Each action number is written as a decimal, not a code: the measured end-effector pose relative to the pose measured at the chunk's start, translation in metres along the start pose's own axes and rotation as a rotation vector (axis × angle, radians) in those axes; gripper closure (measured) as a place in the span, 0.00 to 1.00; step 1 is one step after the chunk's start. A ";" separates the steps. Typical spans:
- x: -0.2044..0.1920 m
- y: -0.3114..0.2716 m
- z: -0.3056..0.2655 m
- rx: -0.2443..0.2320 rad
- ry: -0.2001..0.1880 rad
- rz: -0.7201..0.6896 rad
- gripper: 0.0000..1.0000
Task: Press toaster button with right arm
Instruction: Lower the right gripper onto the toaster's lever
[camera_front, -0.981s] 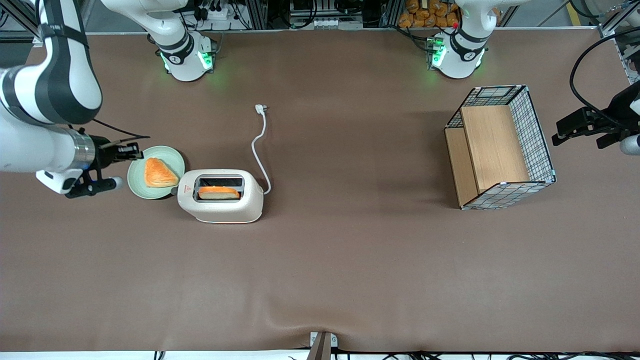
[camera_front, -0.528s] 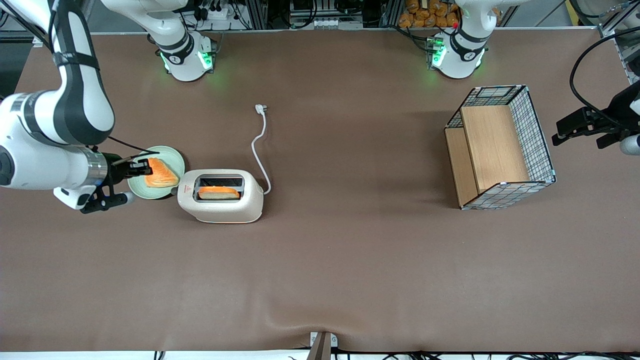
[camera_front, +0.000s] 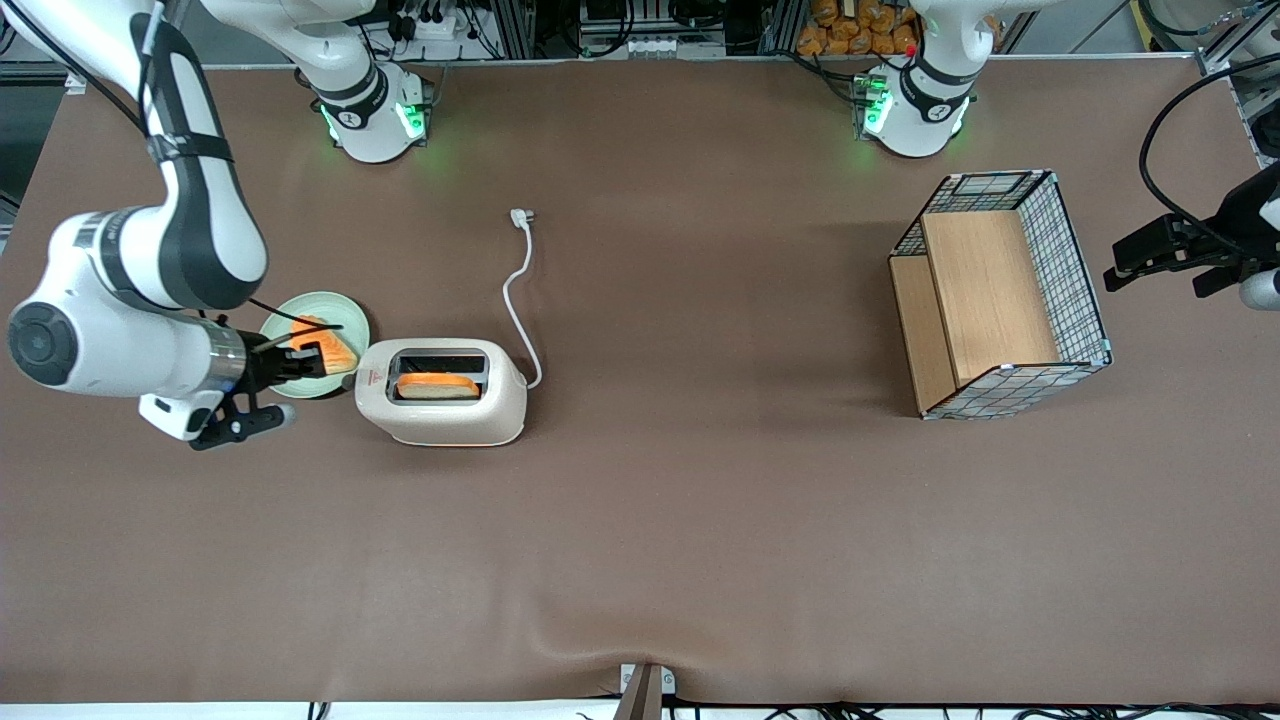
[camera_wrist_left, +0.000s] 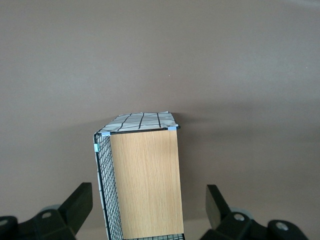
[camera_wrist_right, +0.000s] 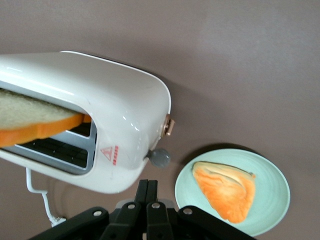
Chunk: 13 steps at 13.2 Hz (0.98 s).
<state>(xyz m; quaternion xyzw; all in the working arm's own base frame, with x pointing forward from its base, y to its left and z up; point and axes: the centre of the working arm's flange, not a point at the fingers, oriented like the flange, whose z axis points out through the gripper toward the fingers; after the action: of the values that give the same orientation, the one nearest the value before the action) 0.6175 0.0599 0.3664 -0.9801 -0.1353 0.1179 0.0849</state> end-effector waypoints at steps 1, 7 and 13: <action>0.003 -0.002 0.008 0.000 -0.012 -0.003 0.99; 0.008 0.010 0.035 0.012 -0.054 0.007 0.99; 0.009 0.024 0.046 0.085 -0.054 0.055 0.99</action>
<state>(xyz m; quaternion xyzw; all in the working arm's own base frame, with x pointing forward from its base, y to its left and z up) 0.6199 0.0459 0.3159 -0.9753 -0.1055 0.1525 0.1197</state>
